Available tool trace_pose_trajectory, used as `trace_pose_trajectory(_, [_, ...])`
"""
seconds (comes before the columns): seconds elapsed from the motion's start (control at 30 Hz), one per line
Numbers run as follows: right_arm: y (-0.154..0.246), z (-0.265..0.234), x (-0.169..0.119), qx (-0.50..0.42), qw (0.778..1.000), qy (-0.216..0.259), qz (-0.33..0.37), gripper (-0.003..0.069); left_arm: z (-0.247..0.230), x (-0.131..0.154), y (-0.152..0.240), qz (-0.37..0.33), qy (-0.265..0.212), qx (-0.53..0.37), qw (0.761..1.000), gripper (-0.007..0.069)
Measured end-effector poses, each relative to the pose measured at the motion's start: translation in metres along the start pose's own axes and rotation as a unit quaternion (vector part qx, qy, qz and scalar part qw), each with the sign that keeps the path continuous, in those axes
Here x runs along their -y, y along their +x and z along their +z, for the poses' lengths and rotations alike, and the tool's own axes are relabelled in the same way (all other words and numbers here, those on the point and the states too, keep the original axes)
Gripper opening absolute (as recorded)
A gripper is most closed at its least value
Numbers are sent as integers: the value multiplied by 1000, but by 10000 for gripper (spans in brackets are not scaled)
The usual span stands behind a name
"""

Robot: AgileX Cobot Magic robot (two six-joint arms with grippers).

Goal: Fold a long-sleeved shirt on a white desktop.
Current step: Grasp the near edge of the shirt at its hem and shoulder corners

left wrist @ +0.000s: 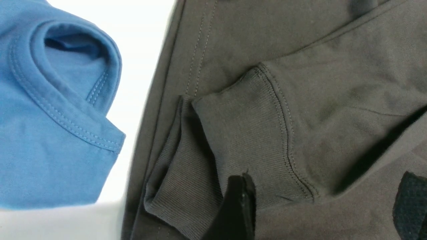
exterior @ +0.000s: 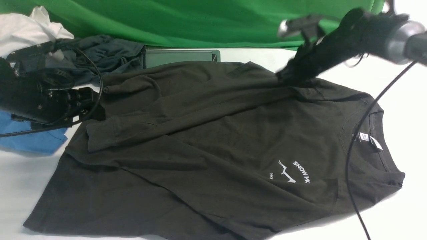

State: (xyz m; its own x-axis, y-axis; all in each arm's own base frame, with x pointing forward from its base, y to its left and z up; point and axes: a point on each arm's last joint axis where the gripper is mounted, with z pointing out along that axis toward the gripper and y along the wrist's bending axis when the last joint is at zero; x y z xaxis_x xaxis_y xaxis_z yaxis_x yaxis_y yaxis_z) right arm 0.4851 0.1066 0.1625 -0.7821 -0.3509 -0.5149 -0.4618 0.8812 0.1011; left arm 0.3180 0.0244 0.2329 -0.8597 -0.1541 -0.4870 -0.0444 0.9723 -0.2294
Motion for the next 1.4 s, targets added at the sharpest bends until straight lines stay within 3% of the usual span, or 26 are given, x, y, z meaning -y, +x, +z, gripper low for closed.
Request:
trace_pose_trajectory(0.23, [5, -13, 0, -40, 999, -9, -11, 24, 0, 0, 1, 0, 2, -6, 1000, 587])
trace_pose_trajectory(0.57, [-24, -40, 5, 69, 997, 37, 12, 27, 0, 1, 1, 0, 3, -8, 1000, 587])
trace_pose_trajectory(0.87, [7, -6, 4, -52, 998, -10, 25, 33, 0, 1, 2, -1, 3, -9, 1000, 587])
trace_pose_trajectory(1.17, [-9, -5, -4, 30, 996, -32, 74, 36, 0, 1, 4, -1, 7, -21, 1000, 587])
trace_pose_trajectory(1.4, [0, 22, -37, -18, 996, -73, 47, 40, -2, 0, 3, -1, 6, -20, 1000, 587])
